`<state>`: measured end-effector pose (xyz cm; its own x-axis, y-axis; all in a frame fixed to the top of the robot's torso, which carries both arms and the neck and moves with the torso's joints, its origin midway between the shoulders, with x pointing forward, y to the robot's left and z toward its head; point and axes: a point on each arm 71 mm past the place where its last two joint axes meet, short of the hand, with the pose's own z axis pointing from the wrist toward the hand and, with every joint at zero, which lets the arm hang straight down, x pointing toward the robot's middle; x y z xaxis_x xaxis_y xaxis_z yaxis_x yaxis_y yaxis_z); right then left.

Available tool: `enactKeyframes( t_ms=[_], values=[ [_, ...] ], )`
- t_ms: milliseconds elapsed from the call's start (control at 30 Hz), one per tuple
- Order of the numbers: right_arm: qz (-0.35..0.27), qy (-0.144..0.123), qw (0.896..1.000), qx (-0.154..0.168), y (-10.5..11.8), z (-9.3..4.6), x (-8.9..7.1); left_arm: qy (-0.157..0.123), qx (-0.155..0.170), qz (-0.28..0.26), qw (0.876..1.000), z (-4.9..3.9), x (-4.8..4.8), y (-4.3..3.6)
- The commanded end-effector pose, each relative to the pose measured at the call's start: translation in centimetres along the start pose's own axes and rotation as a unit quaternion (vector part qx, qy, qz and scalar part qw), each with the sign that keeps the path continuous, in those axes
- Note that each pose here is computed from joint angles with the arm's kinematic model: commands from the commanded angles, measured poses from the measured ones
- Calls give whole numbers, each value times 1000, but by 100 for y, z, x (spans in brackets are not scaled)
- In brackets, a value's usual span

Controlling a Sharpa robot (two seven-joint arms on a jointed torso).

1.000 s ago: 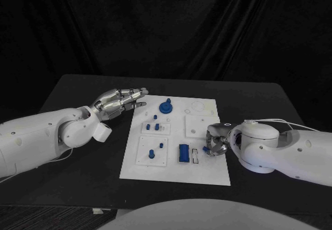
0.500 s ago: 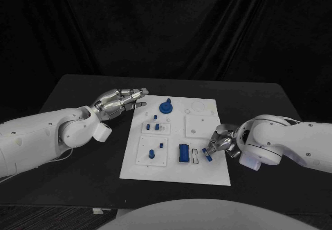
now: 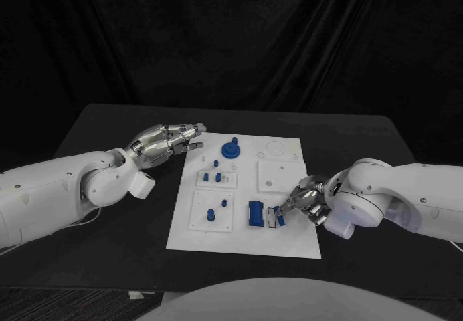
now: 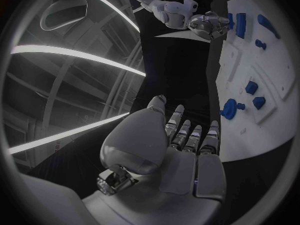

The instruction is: Assemble the parts on the task board

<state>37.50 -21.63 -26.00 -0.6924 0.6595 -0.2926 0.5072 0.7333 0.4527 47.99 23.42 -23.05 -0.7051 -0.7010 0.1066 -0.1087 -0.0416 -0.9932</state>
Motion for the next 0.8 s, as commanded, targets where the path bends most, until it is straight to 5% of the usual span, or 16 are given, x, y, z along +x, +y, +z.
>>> enactKeyframes(
  t_ms=[33, 800],
  values=[
    [41, -10, 999, 17, -17, 12, 2, 5, 8, -6, 1000, 10, 20, -9],
    [44, 5, 998, 35, -84, 120, 134, 7, 7, -7, 1000, 20, 26, -7]
  ],
)
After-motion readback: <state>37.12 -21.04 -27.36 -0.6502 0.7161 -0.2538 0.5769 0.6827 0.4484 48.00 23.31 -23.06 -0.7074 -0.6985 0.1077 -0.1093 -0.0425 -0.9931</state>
